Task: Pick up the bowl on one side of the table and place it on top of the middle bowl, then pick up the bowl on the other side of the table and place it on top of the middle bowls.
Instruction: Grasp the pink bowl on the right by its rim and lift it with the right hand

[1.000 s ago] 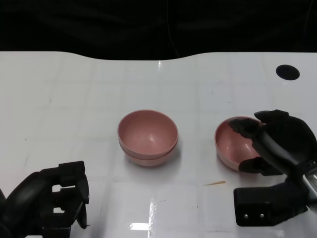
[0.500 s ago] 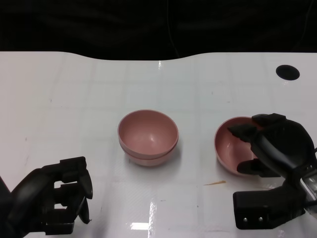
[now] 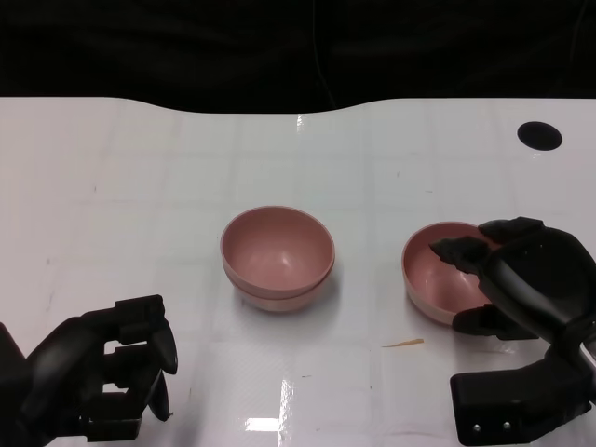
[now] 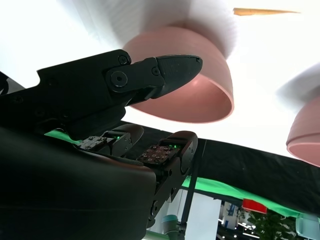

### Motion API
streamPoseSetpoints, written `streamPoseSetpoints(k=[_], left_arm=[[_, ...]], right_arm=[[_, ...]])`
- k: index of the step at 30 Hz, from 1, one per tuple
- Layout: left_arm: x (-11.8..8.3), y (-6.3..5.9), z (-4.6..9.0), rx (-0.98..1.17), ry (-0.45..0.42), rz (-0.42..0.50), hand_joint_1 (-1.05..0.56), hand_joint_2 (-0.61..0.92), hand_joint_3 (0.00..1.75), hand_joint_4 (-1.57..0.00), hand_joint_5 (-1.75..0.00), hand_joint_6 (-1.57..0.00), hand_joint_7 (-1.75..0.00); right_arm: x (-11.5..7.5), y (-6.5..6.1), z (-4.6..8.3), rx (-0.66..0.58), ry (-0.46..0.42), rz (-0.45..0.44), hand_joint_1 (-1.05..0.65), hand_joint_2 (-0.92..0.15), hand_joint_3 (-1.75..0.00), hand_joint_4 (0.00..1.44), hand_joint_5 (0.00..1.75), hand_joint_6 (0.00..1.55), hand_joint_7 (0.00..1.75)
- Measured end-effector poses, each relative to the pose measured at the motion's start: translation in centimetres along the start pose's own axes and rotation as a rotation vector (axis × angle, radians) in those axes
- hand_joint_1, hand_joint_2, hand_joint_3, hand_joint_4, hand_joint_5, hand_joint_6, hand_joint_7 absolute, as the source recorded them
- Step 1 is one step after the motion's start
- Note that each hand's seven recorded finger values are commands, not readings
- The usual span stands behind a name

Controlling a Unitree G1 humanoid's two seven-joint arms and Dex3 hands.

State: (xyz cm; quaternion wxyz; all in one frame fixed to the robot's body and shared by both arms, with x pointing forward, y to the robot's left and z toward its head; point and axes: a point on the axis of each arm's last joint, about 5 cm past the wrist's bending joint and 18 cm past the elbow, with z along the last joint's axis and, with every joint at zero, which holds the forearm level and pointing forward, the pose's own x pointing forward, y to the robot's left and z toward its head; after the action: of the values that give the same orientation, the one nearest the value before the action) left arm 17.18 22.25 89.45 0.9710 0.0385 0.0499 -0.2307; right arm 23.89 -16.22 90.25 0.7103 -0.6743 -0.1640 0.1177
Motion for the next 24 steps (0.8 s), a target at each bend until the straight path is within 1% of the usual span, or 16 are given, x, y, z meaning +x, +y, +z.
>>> streamPoseSetpoints(k=[7,12,14,24], left_arm=[[0.0,0.0,-0.1,-0.005,0.003,0.002,0.30,0.77,1.14,-0.73,-1.75,-0.63,-1.75],[0.1,-0.1,-0.1,0.000,0.005,0.002,0.28,0.76,1.13,-0.73,-1.75,-0.62,-1.75],[0.1,-0.1,-0.1,0.004,0.007,0.003,0.28,0.75,1.13,-0.73,-1.75,-0.62,-1.75],[0.1,-0.1,-0.1,0.005,0.007,0.010,0.29,0.75,1.13,-0.73,-1.75,-0.63,-1.75]], right_arm=[[0.0,-1.2,-0.2,-0.035,-0.021,-0.013,-0.83,-0.92,-0.19,0.59,0.01,0.54,0.00],[-0.2,-2.0,0.0,-0.047,-0.043,-0.035,-0.85,-0.92,-0.23,0.59,0.01,0.55,0.01],[-0.6,-2.0,0.1,-0.047,-0.048,-0.026,-0.84,-0.92,-0.20,0.60,0.01,0.55,0.00],[-2.6,-1.1,0.7,-0.048,-0.052,0.023,-0.81,-0.92,-0.15,0.64,0.02,0.58,0.01]])
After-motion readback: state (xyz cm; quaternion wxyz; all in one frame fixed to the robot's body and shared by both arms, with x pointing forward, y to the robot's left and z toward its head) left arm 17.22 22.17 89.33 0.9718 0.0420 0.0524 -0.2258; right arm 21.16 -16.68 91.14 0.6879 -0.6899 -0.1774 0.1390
